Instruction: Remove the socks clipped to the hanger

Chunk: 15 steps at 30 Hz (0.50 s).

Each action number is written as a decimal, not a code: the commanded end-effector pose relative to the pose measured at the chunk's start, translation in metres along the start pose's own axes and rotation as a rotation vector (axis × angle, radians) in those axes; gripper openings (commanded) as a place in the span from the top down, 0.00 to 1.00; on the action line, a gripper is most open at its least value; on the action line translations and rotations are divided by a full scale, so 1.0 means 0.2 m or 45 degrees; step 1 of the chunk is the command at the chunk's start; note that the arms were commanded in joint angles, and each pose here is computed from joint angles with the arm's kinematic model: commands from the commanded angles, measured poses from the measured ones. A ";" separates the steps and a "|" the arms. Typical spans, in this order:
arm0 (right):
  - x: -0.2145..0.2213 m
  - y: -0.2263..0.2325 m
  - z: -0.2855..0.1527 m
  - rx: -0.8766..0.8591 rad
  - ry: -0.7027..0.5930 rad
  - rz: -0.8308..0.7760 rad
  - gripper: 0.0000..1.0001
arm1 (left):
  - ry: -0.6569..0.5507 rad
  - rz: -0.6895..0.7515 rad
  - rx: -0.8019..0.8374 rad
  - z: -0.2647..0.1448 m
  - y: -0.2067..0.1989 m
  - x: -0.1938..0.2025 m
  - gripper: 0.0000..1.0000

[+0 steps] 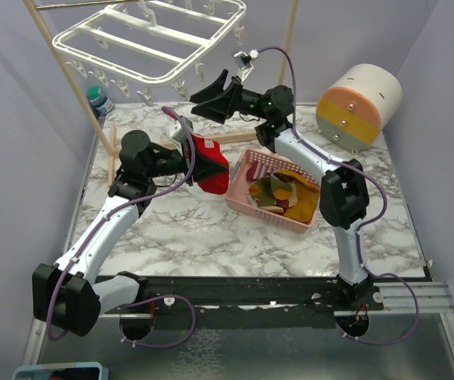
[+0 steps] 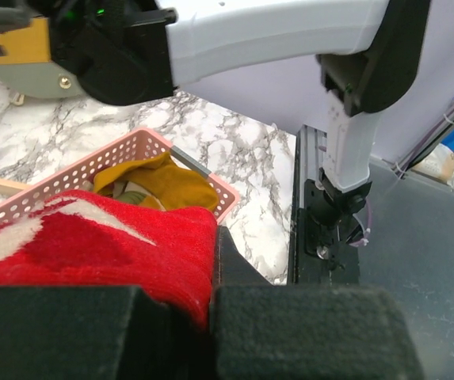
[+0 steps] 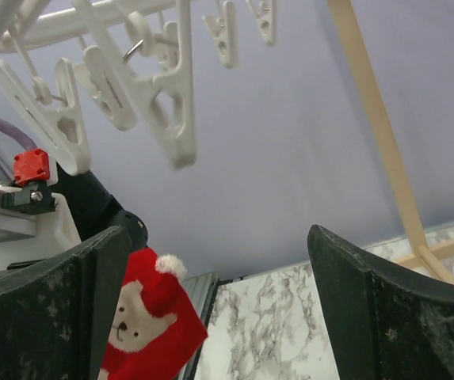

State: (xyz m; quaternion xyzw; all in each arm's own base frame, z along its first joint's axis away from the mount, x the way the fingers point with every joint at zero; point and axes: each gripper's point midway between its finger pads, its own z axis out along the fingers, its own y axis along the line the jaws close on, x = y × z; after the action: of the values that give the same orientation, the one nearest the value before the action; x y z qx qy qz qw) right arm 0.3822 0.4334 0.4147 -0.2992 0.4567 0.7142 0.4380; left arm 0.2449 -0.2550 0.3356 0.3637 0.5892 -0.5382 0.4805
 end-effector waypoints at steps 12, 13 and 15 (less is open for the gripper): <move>-0.25 -0.03 -0.73 0.782 -0.146 -0.237 0.00 | 0.116 -0.007 -0.085 0.24 0.18 0.27 1.00; -0.28 -0.02 -0.80 0.856 -0.158 -0.261 0.00 | 0.121 0.013 -0.089 0.29 0.20 0.27 1.00; -0.33 -0.01 -0.95 1.003 -0.176 -0.308 0.00 | 0.159 0.023 -0.131 0.37 0.26 0.30 1.00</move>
State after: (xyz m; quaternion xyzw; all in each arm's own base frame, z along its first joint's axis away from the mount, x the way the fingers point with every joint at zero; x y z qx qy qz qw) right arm 0.4029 0.2892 0.3996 -0.1671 0.5819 0.5500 0.5753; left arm 0.2632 -0.2972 0.2760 0.3676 0.6277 -0.5249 0.4419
